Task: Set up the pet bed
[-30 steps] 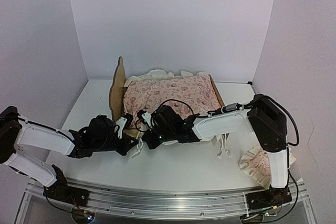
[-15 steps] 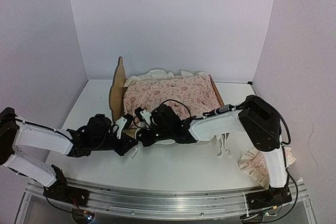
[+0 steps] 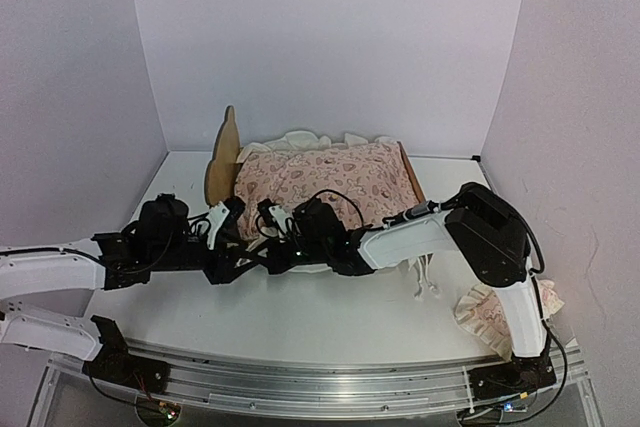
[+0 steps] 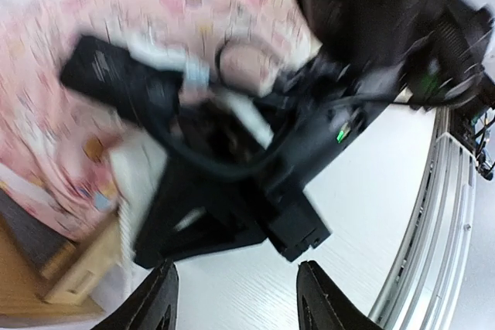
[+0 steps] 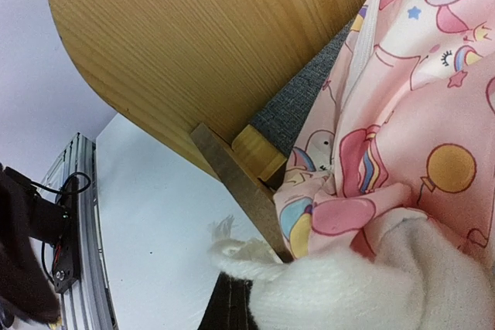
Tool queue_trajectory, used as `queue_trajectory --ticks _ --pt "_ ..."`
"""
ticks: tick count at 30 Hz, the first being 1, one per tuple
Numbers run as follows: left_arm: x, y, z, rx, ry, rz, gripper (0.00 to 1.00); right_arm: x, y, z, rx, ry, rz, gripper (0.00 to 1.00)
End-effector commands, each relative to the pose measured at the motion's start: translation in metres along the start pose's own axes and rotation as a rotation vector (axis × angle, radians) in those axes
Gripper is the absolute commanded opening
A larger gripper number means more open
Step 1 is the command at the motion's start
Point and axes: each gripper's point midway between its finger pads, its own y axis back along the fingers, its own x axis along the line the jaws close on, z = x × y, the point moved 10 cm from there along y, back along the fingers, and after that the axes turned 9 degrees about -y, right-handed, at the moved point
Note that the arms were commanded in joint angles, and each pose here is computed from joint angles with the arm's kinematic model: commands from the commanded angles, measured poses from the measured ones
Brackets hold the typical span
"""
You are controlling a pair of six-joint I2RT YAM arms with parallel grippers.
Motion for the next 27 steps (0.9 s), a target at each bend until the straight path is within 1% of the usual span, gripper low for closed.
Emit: queue_trajectory --ticks 1,4,6,8,10,12,13,14,16,18,20,21,22,24,27 --pt "-0.003 0.034 0.031 -0.133 -0.276 -0.011 0.49 -0.022 -0.007 -0.006 0.018 -0.045 -0.022 0.00" --pt "-0.010 0.048 0.021 -0.132 -0.452 -0.054 0.42 -0.022 -0.008 -0.006 0.016 -0.046 -0.021 0.00" --pt "-0.010 0.055 0.014 -0.115 -0.572 -0.035 0.40 -0.023 -0.008 -0.006 0.010 -0.047 -0.025 0.00" --pt "-0.004 0.054 0.003 -0.055 -0.657 0.034 0.34 -0.023 -0.007 -0.006 0.005 -0.047 -0.030 0.00" --pt "0.006 0.047 -0.010 0.033 -0.728 0.121 0.28 -0.024 -0.007 -0.005 -0.004 -0.048 -0.039 0.00" --pt "0.012 0.038 -0.018 0.100 -0.780 0.134 0.19 -0.024 -0.006 -0.005 -0.014 -0.053 -0.050 0.00" --pt "0.013 0.035 -0.018 0.111 -0.774 0.133 0.19 -0.024 -0.006 -0.005 -0.021 -0.055 -0.056 0.00" --pt "0.014 0.031 -0.015 0.116 -0.731 0.136 0.19 -0.025 -0.005 -0.004 -0.028 -0.058 -0.061 0.00" --pt "0.017 0.024 -0.006 0.113 -0.599 0.146 0.22 -0.024 -0.002 -0.002 -0.040 -0.058 -0.069 0.00" --pt "0.020 0.013 -0.003 0.138 -0.445 0.140 0.24 -0.024 0.000 -0.002 -0.049 -0.055 -0.075 0.00" --pt "0.024 0.000 -0.006 0.169 -0.346 0.147 0.24 -0.022 0.002 -0.001 -0.052 -0.051 -0.075 0.00" --pt "0.028 -0.007 -0.008 0.183 -0.309 0.175 0.25 -0.022 0.003 -0.001 -0.054 -0.050 -0.074 0.00" --pt "0.034 -0.013 -0.011 0.204 -0.287 0.235 0.26 -0.022 0.004 -0.001 -0.055 -0.050 -0.073 0.00" --pt "0.041 -0.017 -0.014 0.189 -0.284 0.329 0.27 -0.021 0.005 -0.001 -0.057 -0.049 -0.070 0.00" --pt "0.044 -0.019 -0.019 0.151 -0.303 0.380 0.28 -0.021 0.005 -0.002 -0.056 -0.047 -0.065 0.00"
